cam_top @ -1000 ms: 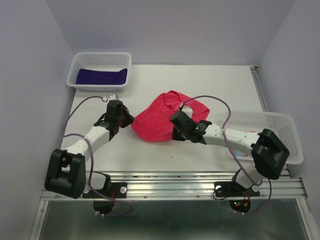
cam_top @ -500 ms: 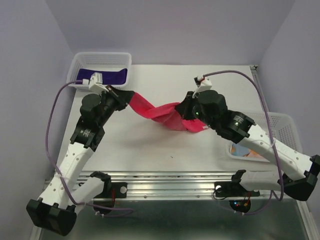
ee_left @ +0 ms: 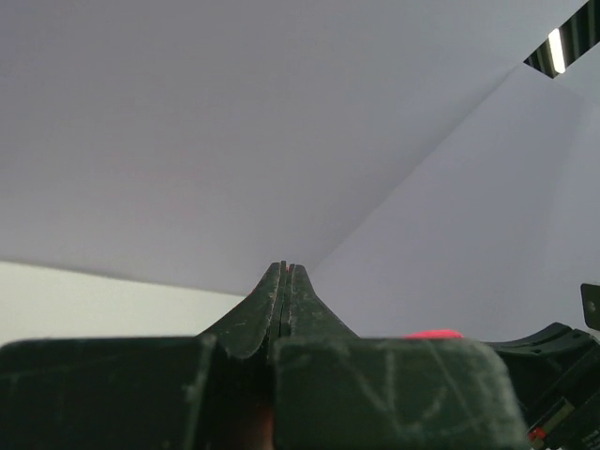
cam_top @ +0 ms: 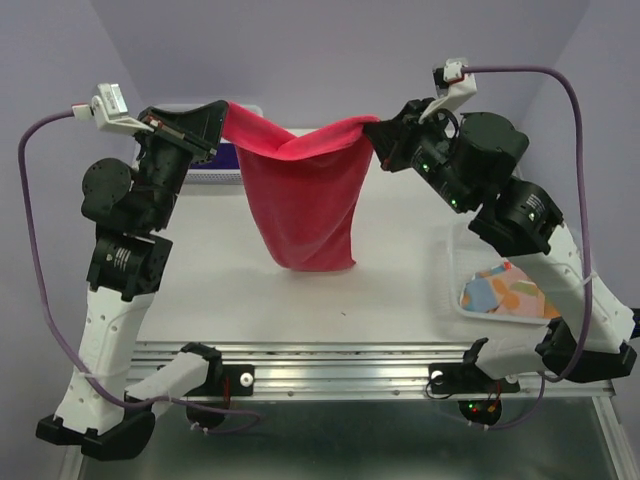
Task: Fold and stack the towels
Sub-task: Flatten out the crumpled towel
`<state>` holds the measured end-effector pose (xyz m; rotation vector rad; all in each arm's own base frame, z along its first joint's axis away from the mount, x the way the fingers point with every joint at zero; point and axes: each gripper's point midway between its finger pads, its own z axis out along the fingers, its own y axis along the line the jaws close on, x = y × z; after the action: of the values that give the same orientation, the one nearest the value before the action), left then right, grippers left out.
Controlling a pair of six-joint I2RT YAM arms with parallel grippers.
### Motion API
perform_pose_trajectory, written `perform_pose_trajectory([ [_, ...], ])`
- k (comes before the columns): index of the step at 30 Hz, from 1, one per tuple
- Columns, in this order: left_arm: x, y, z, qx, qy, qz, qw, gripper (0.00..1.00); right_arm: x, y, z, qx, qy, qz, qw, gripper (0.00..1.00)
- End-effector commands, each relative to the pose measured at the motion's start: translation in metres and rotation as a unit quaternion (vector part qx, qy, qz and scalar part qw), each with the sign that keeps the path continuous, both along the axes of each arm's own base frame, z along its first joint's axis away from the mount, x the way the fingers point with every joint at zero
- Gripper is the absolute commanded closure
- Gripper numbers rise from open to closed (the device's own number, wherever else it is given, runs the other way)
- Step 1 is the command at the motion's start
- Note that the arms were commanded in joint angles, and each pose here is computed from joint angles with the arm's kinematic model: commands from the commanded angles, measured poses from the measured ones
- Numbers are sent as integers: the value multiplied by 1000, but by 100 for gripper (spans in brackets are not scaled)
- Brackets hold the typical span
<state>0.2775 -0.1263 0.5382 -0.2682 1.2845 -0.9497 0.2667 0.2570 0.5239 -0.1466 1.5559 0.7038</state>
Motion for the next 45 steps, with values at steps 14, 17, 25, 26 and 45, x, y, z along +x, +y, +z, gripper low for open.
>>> perform_pose_trajectory([
  [14, 6, 28, 76, 13, -50, 87, 995, 100, 58, -18, 67, -22, -101, 11, 995, 99],
  [17, -15, 28, 69, -4, -63, 68, 996, 100, 35, -19, 64, -4, -102, 46, 994, 99],
  [25, -76, 7, 68, -15, -98, -46, 994, 100, -37, -13, 70, 44, -97, 175, 979, 99],
  [26, -81, 1, 62, -13, -100, -66, 993, 100, -54, -14, 74, 52, -102, 204, 972, 99],
  [45, -79, -2, 47, -19, -96, -75, 992, 100, -37, -34, 57, 83, -81, 127, 985, 99],
])
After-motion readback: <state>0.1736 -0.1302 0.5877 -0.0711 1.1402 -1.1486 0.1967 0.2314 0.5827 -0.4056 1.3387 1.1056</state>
